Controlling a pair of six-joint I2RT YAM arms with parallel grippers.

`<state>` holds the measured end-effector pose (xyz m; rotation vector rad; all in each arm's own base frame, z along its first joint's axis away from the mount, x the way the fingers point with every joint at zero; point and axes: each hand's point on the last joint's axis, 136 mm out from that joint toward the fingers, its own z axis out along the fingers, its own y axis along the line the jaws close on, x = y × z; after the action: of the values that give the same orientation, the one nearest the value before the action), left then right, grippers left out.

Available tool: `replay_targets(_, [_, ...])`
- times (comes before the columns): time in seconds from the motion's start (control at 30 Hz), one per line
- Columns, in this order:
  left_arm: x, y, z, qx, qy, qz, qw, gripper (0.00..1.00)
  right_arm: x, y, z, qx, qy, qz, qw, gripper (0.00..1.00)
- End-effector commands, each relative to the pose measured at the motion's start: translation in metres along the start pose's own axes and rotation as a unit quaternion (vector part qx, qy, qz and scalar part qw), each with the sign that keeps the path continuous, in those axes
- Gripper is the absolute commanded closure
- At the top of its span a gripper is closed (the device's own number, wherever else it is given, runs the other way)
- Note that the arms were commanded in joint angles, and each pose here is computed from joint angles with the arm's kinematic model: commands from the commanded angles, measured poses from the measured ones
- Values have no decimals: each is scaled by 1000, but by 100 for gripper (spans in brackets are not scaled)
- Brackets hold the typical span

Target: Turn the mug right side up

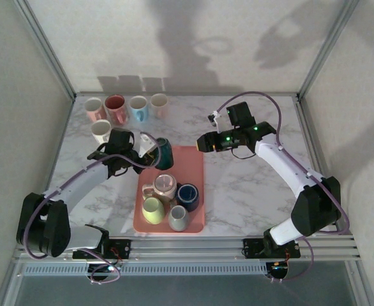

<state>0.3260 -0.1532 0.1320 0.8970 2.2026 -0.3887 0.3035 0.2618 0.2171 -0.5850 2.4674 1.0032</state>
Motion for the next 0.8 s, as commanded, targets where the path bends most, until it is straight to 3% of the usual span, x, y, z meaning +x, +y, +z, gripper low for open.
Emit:
replay_targets(0.0, [-68, 5, -32, -8, -116, -17, 993, 100, 0, 8, -10, -10, -9, -4, 1000, 43])
replay_targets(0.5, [-125, 7, -73, 6, -238, -113, 965, 100, -5, 21, -16, -42, -23, -9, 999, 43])
replay_targets(0.77, [-158, 6, -102, 38, -326, -191, 925, 100, -13, 46, -17, -125, -38, 4, 991, 43])
